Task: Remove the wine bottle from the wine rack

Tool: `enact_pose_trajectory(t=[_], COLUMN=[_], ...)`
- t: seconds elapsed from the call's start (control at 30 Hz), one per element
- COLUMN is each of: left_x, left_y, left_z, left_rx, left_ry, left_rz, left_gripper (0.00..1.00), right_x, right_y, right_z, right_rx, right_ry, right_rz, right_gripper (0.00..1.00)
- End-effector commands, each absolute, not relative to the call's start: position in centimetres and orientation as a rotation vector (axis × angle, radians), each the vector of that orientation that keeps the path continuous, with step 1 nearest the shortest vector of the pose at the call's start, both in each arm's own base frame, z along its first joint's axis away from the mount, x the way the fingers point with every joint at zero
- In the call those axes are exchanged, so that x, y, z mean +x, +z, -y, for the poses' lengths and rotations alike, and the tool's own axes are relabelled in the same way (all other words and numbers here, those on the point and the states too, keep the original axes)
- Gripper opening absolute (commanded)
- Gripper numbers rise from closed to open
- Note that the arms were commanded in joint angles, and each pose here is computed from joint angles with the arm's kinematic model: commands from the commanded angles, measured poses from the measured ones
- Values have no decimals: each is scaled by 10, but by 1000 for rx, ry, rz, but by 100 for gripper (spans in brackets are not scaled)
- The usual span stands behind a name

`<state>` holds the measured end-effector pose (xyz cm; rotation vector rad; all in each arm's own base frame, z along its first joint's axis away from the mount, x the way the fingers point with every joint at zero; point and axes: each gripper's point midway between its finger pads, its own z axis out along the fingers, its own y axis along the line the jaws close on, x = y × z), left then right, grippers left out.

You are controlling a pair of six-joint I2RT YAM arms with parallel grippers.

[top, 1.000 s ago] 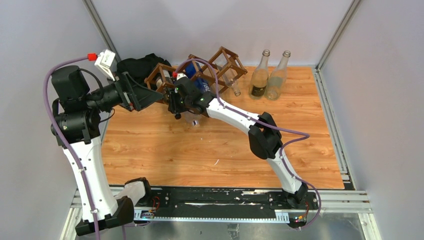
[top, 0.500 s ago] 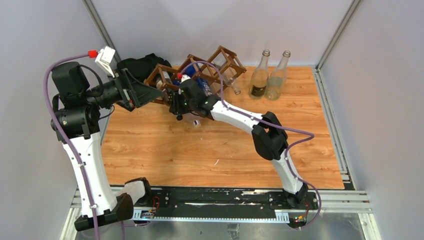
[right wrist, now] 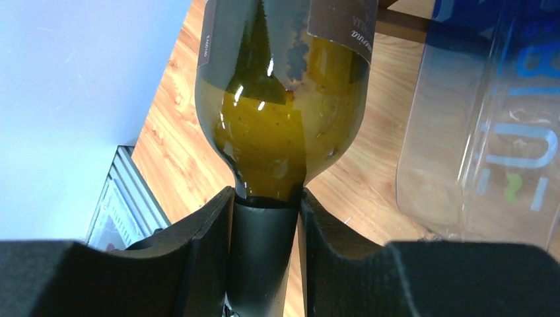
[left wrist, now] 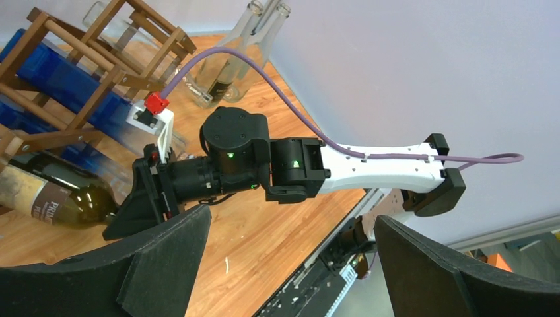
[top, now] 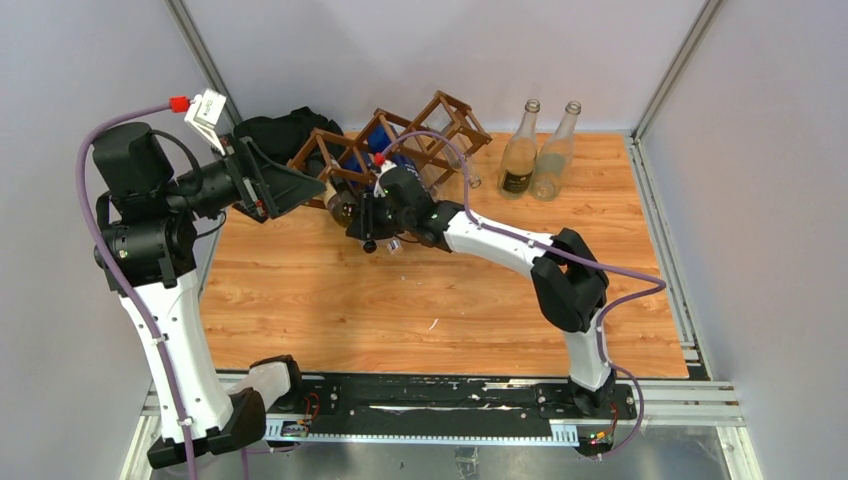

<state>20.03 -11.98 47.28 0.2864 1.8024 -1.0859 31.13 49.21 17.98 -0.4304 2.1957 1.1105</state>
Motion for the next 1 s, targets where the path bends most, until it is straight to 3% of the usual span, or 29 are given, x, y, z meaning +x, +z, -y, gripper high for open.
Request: enact_pose_trajectory(t=[0.0, 0.5, 0.97], left_x=[183, 265, 275], left_y=[477, 372, 295], left_z=[133, 97, 60], left_rx=[231, 315, 595], left_ry=[-1295, -1060, -676], left_rz=[-1854, -1993, -2099], left_gripper=[100, 100, 100], right_x=[285, 247, 197], right_y=[271, 309, 309], right_z=[-504, -457, -399], right_rx=[-519, -492, -509], right_ry=[1347, 1408, 1417], right_rz=[-1935, -1906, -2013], right_gripper=[0, 0, 0])
